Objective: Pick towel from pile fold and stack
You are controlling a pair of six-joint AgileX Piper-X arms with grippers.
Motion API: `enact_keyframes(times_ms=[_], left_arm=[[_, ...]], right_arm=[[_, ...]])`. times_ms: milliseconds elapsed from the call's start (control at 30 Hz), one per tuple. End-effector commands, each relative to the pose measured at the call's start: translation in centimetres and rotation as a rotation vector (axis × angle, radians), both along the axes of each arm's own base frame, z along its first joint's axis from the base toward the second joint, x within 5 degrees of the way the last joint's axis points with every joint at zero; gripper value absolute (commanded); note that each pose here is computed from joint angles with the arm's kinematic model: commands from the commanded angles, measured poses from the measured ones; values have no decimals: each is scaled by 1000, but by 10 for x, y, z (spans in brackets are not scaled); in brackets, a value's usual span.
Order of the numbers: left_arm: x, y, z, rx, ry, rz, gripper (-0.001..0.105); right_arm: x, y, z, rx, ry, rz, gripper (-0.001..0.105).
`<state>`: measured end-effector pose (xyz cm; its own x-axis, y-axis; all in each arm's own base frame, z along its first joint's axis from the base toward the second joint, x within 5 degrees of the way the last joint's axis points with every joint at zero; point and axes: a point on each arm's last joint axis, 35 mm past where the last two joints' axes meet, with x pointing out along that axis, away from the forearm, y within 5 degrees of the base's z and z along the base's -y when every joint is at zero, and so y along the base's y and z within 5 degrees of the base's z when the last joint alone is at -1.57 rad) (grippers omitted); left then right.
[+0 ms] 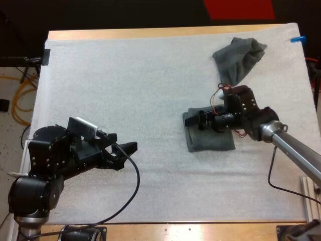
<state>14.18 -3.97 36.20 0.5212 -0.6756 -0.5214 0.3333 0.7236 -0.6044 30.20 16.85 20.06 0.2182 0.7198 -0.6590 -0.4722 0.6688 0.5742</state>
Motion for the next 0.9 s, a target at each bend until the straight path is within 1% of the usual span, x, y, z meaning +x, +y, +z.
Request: enact_keyframes(times_ms=[0,67,133,167,233,300,367,400,433,500,533,600,733,800,867], left_arm=[[0,-1,2,-7,-9,-8,69],[1,-1,2,-6,-7,-8,69],[3,-1,0,-8,9,-7,73],[6,-2,-2,-9,21,-8,76],[13,-6,-5,-13,43,-14,78],[24,-15,-9,-25,71,-34,78],[35,-24,-14,-32,98,-31,78],[43,-30,-17,-26,103,-17,78],[47,-35,-18,-24,99,-14,78],[65,-52,-28,3,103,17,78],[70,-56,-32,9,104,28,78],[86,-73,-45,12,128,42,78],[108,-100,-73,1,192,41,78],[120,-114,-94,9,245,41,78],[128,-121,-113,27,289,39,78]], right_arm=[[-3,-1,17,10,-60,26,67],[-9,-4,30,-4,-110,44,67],[-17,-9,46,-20,-165,55,67],[-23,-12,56,-31,-198,59,67],[-34,-19,74,-61,-260,67,67],[-48,-28,92,-113,-335,72,67],[-60,-35,105,-168,-389,72,67],[-69,-42,114,-208,-424,57,67],[-74,-45,119,-223,-443,47,67],[-92,-57,135,-282,-485,3,67],[-98,-60,139,-296,-494,-11,67],[-116,-71,150,-323,-516,-43,67],[-143,-86,162,-351,-527,-68,67],[-160,-94,167,-354,-527,-70,67],[-172,-100,170,-354,-525,-69,67]])
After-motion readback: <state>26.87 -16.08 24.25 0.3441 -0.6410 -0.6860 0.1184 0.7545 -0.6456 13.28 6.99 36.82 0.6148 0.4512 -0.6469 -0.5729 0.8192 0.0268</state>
